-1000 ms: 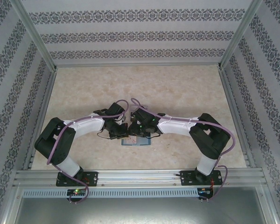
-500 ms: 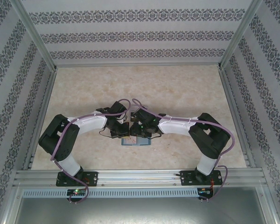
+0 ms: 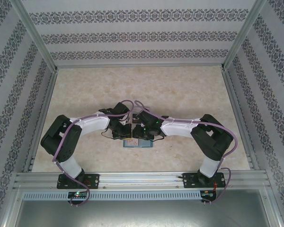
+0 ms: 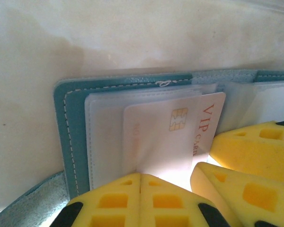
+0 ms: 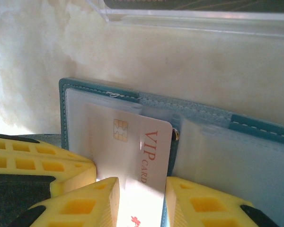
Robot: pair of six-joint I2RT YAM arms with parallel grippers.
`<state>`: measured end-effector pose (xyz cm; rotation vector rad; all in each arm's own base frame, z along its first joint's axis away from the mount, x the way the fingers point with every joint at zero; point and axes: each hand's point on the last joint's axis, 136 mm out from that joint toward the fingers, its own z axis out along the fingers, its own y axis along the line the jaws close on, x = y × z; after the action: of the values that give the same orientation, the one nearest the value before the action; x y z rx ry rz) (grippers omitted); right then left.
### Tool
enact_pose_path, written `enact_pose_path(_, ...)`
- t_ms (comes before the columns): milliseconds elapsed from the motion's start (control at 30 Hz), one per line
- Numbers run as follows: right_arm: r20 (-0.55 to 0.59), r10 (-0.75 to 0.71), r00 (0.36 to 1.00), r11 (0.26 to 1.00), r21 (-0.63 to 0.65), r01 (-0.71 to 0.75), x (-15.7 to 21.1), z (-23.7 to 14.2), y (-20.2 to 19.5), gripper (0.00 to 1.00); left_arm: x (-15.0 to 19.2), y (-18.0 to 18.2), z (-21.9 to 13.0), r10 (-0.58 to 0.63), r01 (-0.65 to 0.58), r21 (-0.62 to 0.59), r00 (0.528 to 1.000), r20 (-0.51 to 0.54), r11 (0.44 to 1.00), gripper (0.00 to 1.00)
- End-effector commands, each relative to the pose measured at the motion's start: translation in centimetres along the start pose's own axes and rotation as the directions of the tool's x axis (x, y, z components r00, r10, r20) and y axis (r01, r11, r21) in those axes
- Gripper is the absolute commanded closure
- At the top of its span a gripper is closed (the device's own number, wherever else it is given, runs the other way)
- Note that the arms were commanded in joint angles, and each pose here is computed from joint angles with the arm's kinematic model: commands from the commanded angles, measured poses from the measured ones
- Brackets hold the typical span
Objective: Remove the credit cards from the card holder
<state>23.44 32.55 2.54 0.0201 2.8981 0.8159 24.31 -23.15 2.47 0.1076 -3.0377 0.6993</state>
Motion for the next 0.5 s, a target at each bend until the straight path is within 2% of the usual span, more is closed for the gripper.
enact_pose_path(0, -0.032, 0.036, 0.999, 0.999, 0.005, -0.036, 0.7, 0.7, -1.1, 0.68, 0.8, 2.0, 0.7, -0.003, 0.000, -0.096, 0.999, -0.035, 0.995, 1.00)
enact_pose_path(200, -0.044, 0.060, 0.997, 0.997, -0.050, -0.062, 0.6, 0.7, -0.7, 0.70, 1.0, 2.1, 1.1, -0.008, 0.003, -0.101, 0.999, -0.046, 0.995, 1.00)
enact_pose_path(467, -0.047, 0.106, 0.993, 0.972, -0.207, -0.114, 0.2, 0.1, 0.8, 0.73, 0.9, 1.7, 1.1, -0.004, 0.001, -0.087, 0.999, -0.044, 0.996, 1.00)
